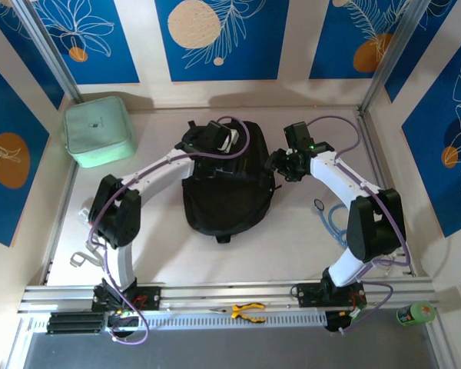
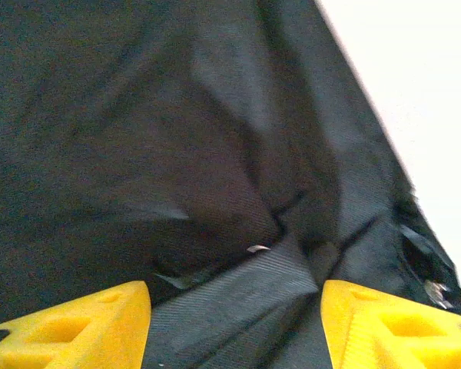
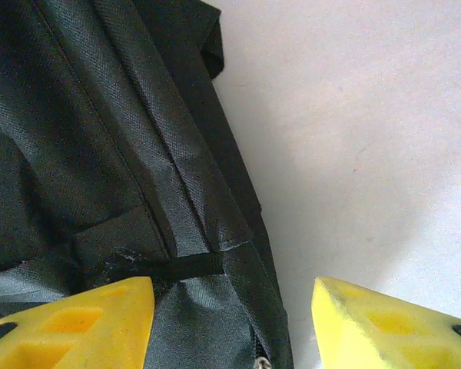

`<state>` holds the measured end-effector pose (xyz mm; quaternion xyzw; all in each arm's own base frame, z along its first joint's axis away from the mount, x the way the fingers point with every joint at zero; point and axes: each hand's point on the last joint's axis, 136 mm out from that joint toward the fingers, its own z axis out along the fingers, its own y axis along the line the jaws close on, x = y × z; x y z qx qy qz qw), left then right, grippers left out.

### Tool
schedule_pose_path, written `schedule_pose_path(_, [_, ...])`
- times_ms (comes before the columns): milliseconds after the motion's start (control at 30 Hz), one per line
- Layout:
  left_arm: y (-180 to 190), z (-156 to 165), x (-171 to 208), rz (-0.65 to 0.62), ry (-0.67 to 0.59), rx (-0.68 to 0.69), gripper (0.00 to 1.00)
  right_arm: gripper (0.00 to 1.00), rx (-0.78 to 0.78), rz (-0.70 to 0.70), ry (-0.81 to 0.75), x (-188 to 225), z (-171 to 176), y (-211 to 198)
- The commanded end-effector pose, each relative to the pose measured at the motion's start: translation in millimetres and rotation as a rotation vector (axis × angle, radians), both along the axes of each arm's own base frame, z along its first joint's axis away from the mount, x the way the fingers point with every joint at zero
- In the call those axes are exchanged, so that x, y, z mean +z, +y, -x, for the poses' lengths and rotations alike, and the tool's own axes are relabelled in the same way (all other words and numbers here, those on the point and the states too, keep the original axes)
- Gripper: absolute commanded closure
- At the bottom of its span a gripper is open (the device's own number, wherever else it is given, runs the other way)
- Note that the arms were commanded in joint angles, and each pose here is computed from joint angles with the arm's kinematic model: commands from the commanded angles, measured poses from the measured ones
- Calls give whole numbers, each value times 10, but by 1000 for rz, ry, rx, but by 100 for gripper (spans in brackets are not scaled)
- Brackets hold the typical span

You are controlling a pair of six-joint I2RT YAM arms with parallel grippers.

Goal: Pack the student bag
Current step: Zip the student bag at the top-center of the table, then unzip the student bag at the top-center of the table.

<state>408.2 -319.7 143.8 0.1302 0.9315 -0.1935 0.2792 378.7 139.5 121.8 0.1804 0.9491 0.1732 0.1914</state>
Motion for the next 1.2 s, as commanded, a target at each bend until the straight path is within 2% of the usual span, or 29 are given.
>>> schedule_pose_path(0, [224,-189,-47,-43,21,159,40,42,29,-48,15,-26,-13,110])
schedule_pose_path(100, [154,-234,-109,-12,52,152,41,42,34,-52,26,-64,-11,122])
schedule_pose_path(200, [31,-256,-146,18,77,124,46,42,36,-46,30,-83,-21,122])
schedule_pose_path(433, [-69,-258,-215,59,121,116,73,42,27,1,46,-194,-63,75])
schedule_pose_path(567, [-107,-201,-209,81,141,101,79,42,37,39,77,-325,-60,101])
schedule_pose_path(733, [-69,-176,-151,77,126,97,100,43,33,73,100,-438,-50,98])
schedule_pose_path(933, [147,-229,72,1,12,118,100,54,3,144,136,-552,-31,-20])
schedule_pose_path(1167, [738,-215,121,-171,-63,217,100,63,-44,230,178,-691,1,-195])
